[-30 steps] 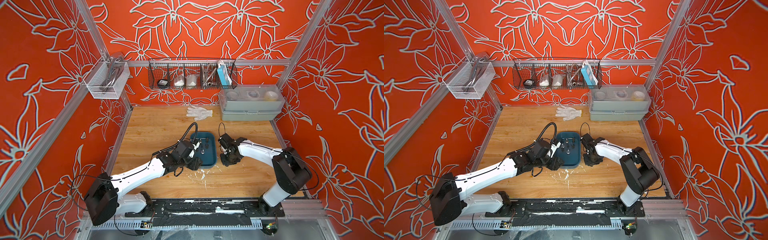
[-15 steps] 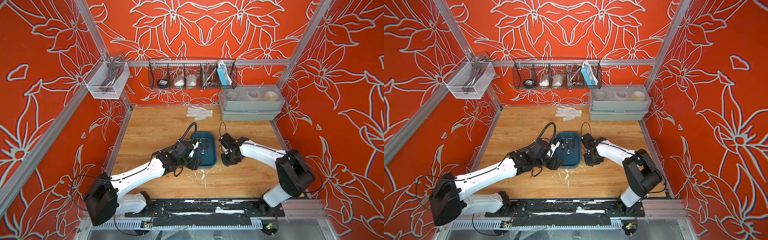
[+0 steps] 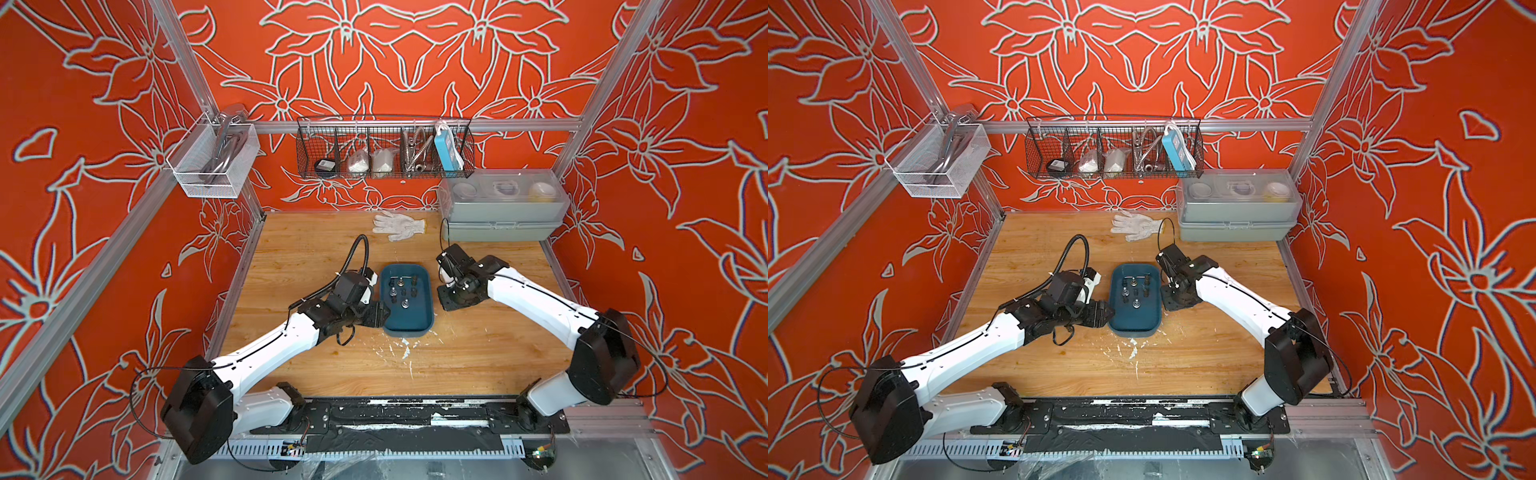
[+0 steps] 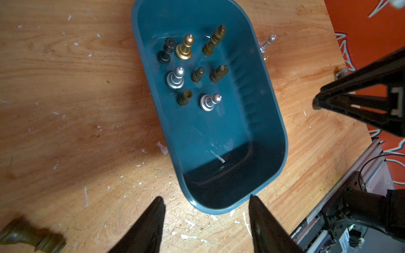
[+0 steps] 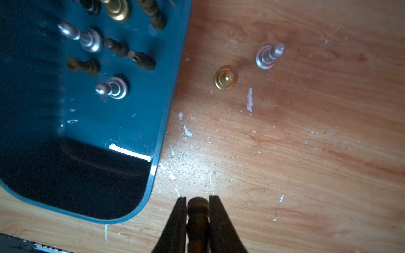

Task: Put the chess pieces into the storage box
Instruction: Pick up the chess piece at the center of the board, then place the chess piece in the storage box.

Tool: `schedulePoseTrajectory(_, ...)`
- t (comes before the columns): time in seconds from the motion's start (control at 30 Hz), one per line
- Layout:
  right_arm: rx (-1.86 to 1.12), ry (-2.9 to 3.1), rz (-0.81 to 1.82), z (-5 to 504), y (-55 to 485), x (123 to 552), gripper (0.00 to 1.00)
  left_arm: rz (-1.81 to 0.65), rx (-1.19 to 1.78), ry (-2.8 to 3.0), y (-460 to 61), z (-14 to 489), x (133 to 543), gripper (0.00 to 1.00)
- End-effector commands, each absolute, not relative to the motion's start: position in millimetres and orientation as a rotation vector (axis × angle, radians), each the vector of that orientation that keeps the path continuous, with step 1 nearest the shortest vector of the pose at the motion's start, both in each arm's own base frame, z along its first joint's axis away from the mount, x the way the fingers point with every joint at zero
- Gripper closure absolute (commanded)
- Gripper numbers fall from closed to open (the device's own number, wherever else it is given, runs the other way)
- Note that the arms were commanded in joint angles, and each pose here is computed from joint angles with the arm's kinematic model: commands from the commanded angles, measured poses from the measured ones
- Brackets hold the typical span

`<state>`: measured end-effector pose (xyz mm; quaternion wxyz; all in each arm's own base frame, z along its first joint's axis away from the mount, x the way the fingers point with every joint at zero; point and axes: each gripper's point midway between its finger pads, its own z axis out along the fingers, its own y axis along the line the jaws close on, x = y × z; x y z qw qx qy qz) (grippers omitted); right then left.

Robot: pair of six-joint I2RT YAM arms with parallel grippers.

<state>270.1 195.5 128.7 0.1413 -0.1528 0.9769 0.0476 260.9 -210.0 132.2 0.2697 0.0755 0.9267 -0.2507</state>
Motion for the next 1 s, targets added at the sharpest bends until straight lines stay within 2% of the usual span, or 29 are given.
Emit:
schedulePoseTrajectory(0.0, -0.505, 2.814, 0.095, 140, 201, 271, 0.8, -0.69, 0.161, 2.504, -201, 134, 257, 0.39)
schedulePoseTrajectory(0.53, -0.626, 2.785, 0.13, 146, 245, 281, 0.81, -0.653, 0.093, 2.532, -187, 121, 253, 0.39)
schedulePoseTrajectory(0.97, -0.691, 2.829, 0.062, 110, 267, 300, 0.81, -0.628, 0.09, 2.548, -183, 114, 251, 0.39)
